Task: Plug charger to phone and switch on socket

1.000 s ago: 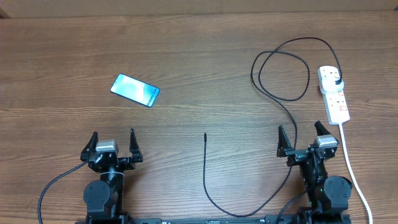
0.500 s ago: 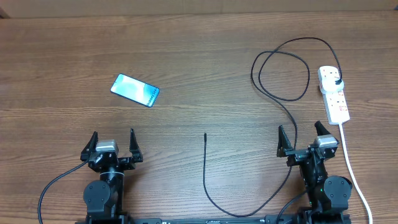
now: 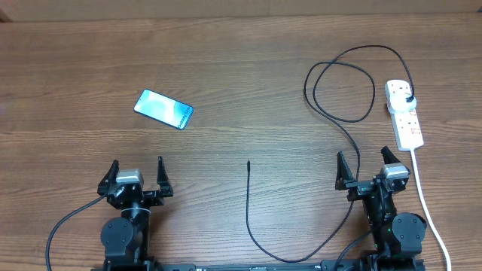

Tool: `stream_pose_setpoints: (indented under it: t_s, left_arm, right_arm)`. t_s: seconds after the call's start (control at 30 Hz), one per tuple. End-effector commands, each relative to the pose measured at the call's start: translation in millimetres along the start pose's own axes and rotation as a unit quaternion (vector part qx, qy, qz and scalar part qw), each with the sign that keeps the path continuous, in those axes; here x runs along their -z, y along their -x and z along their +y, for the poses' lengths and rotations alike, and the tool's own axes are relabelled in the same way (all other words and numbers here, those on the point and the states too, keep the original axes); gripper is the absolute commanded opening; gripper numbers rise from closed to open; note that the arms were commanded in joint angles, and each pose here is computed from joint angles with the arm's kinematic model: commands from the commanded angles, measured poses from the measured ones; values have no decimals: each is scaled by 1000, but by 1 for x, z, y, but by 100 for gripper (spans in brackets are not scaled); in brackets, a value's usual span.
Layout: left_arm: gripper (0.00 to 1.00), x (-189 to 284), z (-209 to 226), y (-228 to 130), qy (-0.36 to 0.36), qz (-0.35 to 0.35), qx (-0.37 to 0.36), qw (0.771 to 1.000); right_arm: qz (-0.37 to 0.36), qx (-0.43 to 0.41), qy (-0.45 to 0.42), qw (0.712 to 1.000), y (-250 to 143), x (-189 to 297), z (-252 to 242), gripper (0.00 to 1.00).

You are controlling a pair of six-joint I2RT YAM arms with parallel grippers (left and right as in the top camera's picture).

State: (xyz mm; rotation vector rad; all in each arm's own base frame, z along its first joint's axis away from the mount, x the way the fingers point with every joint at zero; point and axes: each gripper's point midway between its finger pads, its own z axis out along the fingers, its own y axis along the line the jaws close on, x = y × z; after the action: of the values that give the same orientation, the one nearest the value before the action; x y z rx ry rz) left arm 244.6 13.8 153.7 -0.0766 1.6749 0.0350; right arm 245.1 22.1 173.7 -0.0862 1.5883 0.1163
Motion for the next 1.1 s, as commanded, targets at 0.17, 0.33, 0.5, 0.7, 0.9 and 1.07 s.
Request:
stream_pose_setpoints:
  t_s: [0.17, 0.33, 0.5, 0.7, 0.9, 1.07]
  left_arm:
    - [100, 6, 4, 31, 11, -3, 10, 1000]
    - [100, -2, 3, 46, 12, 26, 16, 999]
    - [100, -22, 2, 76, 14, 60, 26, 998]
    - [100, -48, 8, 126, 44, 85, 49, 994]
    - [100, -71, 8, 152, 57, 143, 74, 985]
    - [100, -88, 16, 139, 94, 234, 75, 965]
  right_arm:
    - [-2, 1, 5, 1000, -2, 0, 2, 100]
    - [-2, 1, 5, 1000, -2, 0, 2, 100]
    - [-2, 1, 5, 1000, -2, 0, 2, 100]
    - [-2, 1, 5, 1000, -2, 0, 2, 100]
    - [-2, 1, 5, 1000, -2, 0, 2, 100]
    - [-2, 1, 5, 1000, -2, 0, 2, 100]
